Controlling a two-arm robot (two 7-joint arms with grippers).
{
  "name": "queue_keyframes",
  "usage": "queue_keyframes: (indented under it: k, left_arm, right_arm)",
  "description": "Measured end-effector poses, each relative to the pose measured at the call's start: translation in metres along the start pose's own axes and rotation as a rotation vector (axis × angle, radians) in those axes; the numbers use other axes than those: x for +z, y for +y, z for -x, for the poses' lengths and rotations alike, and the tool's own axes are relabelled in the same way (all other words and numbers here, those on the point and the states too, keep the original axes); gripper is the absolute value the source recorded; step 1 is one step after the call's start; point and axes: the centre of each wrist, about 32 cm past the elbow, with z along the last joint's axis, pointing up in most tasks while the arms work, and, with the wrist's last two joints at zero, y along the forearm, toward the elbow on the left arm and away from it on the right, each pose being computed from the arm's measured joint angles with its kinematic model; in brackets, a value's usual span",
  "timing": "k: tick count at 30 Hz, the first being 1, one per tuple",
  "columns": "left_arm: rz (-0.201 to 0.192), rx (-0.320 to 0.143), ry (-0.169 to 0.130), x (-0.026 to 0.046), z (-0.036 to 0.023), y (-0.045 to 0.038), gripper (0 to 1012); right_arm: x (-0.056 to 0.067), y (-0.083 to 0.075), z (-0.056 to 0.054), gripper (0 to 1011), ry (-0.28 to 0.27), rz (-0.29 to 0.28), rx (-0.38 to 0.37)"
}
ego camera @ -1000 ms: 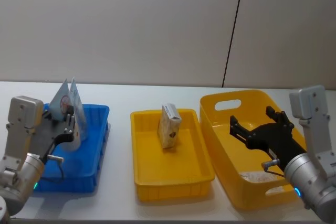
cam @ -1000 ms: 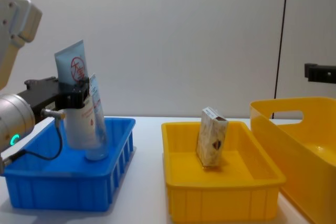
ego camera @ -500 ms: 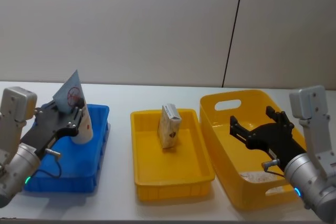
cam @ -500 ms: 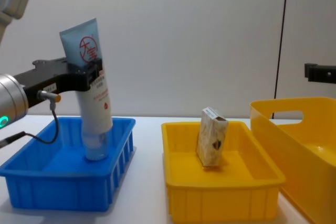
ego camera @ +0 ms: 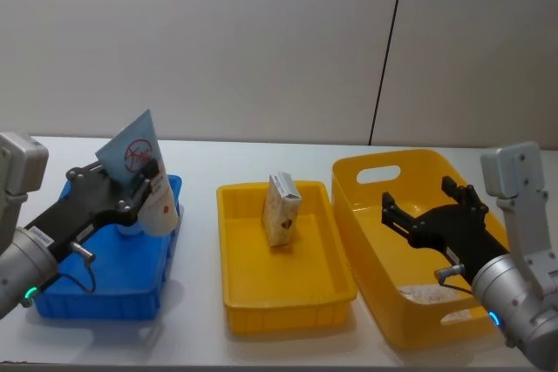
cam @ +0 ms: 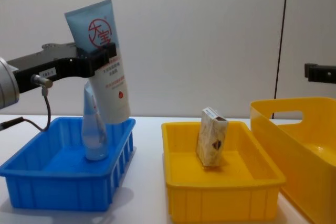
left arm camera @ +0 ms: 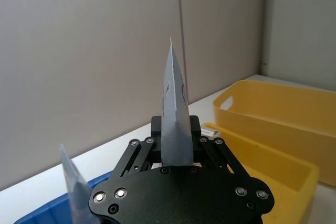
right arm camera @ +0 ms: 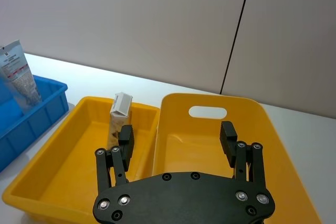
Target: Bimanual collaborative sorting of washing and personal care products
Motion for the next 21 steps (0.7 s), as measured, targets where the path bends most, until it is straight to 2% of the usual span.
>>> queue_keyframes:
  k: [8,14,15,21]
  left_arm:
    - [0.024,-0.109,0.017,0.0063,-0.0079,0.0008,259]
    - [0.045,-0.216,0.029,0.0123,-0.0128,-0.0001,259]
    - [0.045,-0.216,0.029,0.0123,-0.0128,-0.0001,259]
    - [0.066,-0.332,0.035,0.0183,-0.0119,-0.0044,259]
  right_arm:
    - [0.000,0.000,0.000,1002,0.000,0.000,0.000]
    - [0.000,0.000,0.000,1002,0.000,0.000,0.000]
    - [0.000,0.000,0.000,1002,0.000,0.000,0.000]
    - [0.000,0.000,0.000,1002,0.000,0.000,0.000]
